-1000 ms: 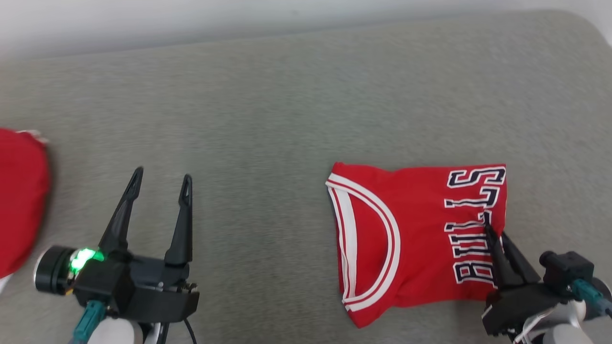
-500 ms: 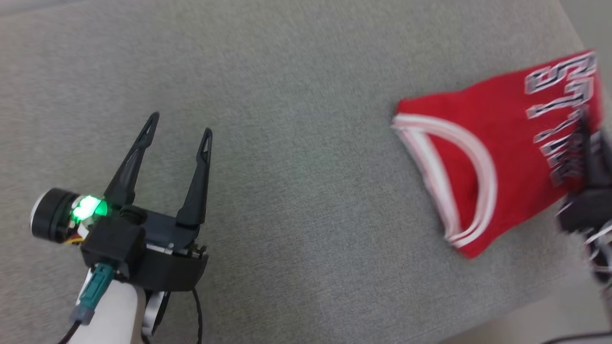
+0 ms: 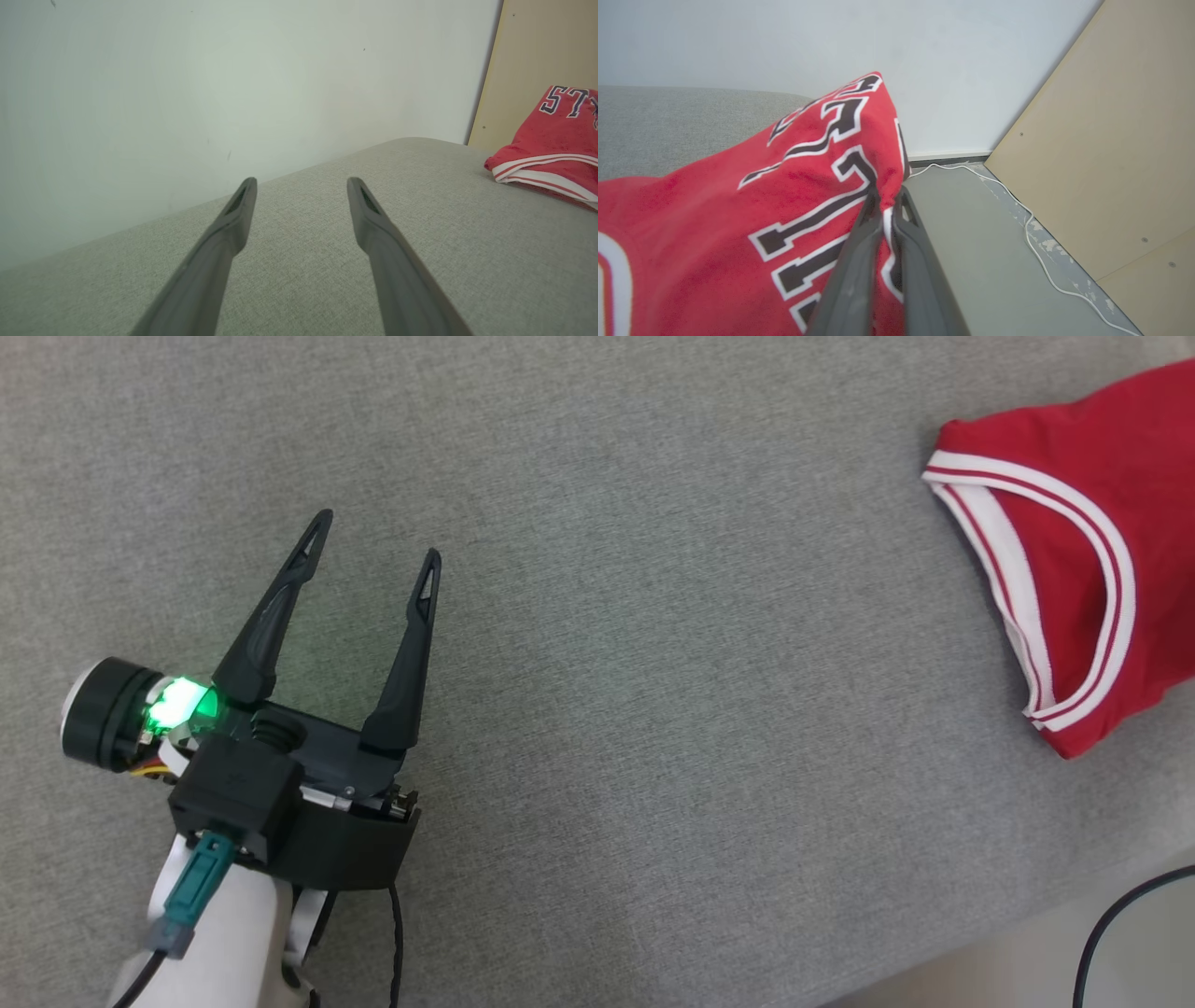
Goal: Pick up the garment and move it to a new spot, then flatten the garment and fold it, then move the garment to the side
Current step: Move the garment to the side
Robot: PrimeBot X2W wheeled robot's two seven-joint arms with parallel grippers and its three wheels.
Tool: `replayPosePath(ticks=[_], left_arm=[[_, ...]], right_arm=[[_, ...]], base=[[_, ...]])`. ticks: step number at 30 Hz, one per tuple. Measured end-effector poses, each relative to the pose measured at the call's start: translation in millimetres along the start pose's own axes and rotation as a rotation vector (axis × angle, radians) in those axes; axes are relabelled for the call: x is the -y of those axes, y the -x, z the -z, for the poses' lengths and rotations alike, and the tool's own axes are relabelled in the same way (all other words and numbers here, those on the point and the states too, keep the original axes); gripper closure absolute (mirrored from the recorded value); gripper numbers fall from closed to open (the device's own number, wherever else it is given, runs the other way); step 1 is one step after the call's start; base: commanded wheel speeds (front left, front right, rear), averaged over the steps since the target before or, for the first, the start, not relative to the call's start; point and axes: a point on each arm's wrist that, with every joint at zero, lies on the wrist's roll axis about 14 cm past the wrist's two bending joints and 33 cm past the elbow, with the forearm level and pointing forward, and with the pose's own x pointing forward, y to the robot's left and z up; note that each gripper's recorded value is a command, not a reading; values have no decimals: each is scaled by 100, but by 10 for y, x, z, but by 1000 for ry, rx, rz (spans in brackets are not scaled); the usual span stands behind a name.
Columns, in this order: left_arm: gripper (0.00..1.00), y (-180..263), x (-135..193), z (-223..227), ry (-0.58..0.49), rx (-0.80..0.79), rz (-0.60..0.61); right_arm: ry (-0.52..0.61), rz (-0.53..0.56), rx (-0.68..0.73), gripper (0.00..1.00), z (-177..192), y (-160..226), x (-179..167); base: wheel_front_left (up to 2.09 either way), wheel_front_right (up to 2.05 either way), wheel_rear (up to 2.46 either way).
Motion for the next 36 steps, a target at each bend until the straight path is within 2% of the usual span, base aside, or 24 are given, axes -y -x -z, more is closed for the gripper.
replayPosePath(ticks=[1, 2, 3, 6, 10, 15, 18, 21, 28, 36], left_arm=[[0, 0, -3, 8, 0, -1, -1], [0, 0, -7, 12, -1, -1, -1], [0, 0, -12, 11, -1, -1, -2], [0, 11, -37, 3, -7, 0, -11], [0, 22, -62, -67, -15, 13, -23], [0, 102, -153, -202, -34, 21, -70], [0, 165, -206, -280, -34, 22, -96], [0, 252, -289, -356, -45, 20, -134], [0, 544, -555, -525, -79, 4, -241], [0, 892, -731, -676, -92, -24, -325]], right_arm=[[-1, 7, -15, 86, 49, -14, 16], [-5, 17, -28, 55, 88, -25, 37], [-15, 32, -44, 0, 139, -34, 68], [-25, 50, -48, 0, 150, -69, 102], [-44, 59, 10, 0, -42, -90, 114], [-114, 32, 202, 0, -586, 15, -71], [-172, 10, 275, 0, -757, 153, -218], [-177, -23, 355, 0, -983, 297, -331], [-221, -168, 452, 0, -1241, 629, -956], [-303, -297, 431, 0, -1263, 966, -1509]], base=[[0, 0, 0], [0, 0, 0], [0, 0, 0], [0, 0, 0], [0, 0, 0], [0, 0, 0], [0, 0, 0], [0, 0, 0], [0, 0, 0], [0, 0, 0]])
